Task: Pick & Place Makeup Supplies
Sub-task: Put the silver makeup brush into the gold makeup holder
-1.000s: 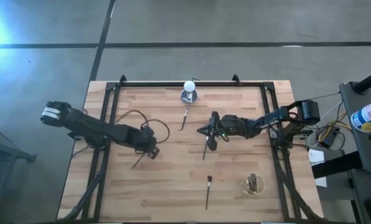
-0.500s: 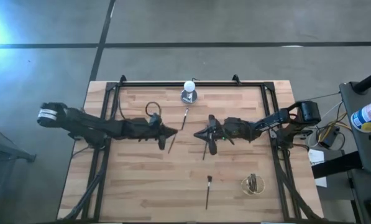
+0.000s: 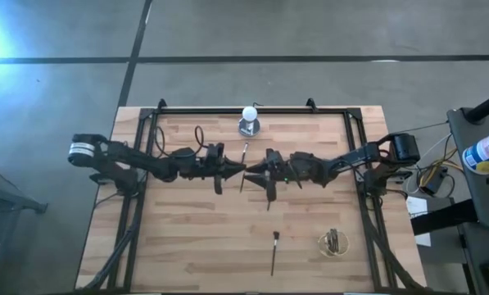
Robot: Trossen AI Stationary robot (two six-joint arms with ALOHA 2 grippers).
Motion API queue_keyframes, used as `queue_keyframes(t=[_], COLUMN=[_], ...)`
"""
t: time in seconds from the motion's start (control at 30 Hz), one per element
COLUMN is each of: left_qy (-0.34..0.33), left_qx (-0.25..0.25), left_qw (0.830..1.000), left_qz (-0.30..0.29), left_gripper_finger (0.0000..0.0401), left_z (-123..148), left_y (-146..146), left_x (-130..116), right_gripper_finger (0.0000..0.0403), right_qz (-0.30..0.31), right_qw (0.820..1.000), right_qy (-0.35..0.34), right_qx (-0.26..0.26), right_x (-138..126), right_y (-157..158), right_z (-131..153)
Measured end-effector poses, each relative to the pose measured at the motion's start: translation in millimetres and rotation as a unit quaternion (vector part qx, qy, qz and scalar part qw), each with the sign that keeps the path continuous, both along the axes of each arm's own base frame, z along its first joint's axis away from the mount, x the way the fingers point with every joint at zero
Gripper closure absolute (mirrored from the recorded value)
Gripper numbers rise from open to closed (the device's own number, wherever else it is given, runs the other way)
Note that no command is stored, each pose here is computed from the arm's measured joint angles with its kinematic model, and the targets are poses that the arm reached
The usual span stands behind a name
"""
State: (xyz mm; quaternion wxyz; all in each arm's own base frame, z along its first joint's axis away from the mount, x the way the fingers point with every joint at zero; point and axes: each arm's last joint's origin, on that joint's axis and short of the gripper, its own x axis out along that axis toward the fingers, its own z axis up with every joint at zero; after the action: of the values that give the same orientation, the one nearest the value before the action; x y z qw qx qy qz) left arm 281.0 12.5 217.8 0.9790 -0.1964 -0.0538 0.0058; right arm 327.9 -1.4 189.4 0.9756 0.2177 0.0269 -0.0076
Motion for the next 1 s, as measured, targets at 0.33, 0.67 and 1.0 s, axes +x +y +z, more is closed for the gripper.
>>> queue_keyframes(t=[0.33,0.67,1.0], left_qy=[-0.011,-0.008,-0.001], left_qx=[0.018,0.008,0.025], left_qw=[1.000,1.000,1.000], left_qz=[-0.002,-0.001,0.011], left_gripper_finger=[0.0401,0.0391,0.0332], left_z=[5,7,6], left_y=[0,1,5], left_x=[1,1,-12], right_gripper_finger=[0.0284,0.0385,0.0388], right_qz=[-0.004,0.000,-0.041], right_qw=[1.000,1.000,0.992], right_qy=[-0.024,-0.004,0.115], right_qx=[-0.008,-0.016,-0.025], right_x=[10,7,-43], right_y=[-2,0,36], right_z=[11,11,51])
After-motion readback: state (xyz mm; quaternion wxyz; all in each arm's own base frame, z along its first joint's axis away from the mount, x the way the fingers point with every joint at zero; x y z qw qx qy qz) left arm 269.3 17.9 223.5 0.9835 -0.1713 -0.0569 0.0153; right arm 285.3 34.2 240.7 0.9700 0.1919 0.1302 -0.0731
